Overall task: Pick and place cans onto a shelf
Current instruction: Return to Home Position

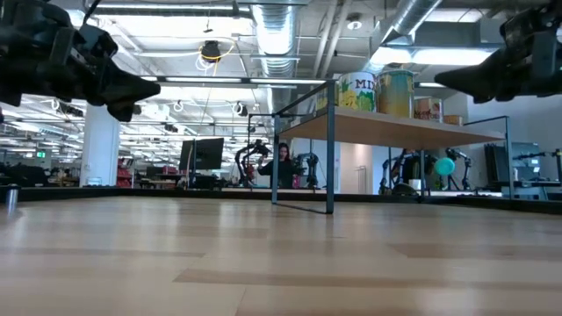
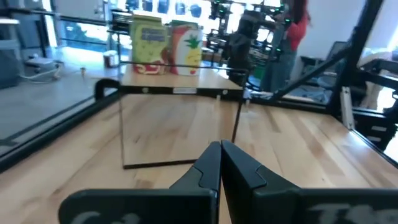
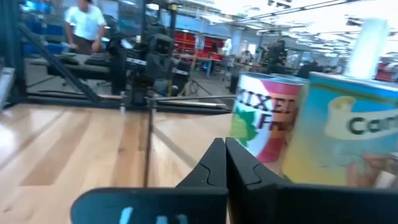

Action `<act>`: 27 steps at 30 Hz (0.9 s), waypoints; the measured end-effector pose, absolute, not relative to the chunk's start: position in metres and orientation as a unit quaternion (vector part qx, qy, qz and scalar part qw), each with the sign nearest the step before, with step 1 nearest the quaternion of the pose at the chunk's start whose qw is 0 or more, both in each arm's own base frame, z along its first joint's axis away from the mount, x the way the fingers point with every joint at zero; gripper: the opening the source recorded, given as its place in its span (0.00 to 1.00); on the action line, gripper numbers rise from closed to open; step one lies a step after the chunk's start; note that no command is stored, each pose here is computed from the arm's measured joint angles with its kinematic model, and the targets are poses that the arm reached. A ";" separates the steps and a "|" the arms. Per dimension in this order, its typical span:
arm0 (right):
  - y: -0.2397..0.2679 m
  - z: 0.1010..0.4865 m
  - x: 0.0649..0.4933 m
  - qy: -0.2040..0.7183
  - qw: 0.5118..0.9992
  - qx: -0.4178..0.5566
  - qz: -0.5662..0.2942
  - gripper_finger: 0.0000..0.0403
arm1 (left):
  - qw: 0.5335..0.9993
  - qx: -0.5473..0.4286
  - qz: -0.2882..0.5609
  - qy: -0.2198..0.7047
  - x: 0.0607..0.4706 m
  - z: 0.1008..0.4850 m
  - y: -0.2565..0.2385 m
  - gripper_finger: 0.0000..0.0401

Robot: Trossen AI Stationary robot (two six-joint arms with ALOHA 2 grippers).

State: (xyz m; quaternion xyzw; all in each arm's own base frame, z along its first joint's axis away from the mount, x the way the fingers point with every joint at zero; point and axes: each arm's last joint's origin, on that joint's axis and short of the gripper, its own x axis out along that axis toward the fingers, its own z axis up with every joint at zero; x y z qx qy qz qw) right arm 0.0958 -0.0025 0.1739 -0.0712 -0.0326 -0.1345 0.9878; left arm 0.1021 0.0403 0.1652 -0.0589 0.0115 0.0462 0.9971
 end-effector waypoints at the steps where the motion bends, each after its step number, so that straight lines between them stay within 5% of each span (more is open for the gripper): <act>1: -0.003 0.174 0.096 -0.032 0.987 -0.073 -0.142 0.01 | 0.997 -0.060 0.052 0.011 0.100 0.165 0.040 0.00; 8: -0.008 0.173 0.095 -0.026 0.980 -0.074 -0.185 0.06 | 0.992 -0.053 0.101 -0.047 0.091 0.173 0.033 0.00; 27: -0.013 0.173 0.095 -0.021 0.974 -0.083 -0.211 0.08 | 0.994 0.011 0.108 -0.019 0.095 0.169 0.022 0.00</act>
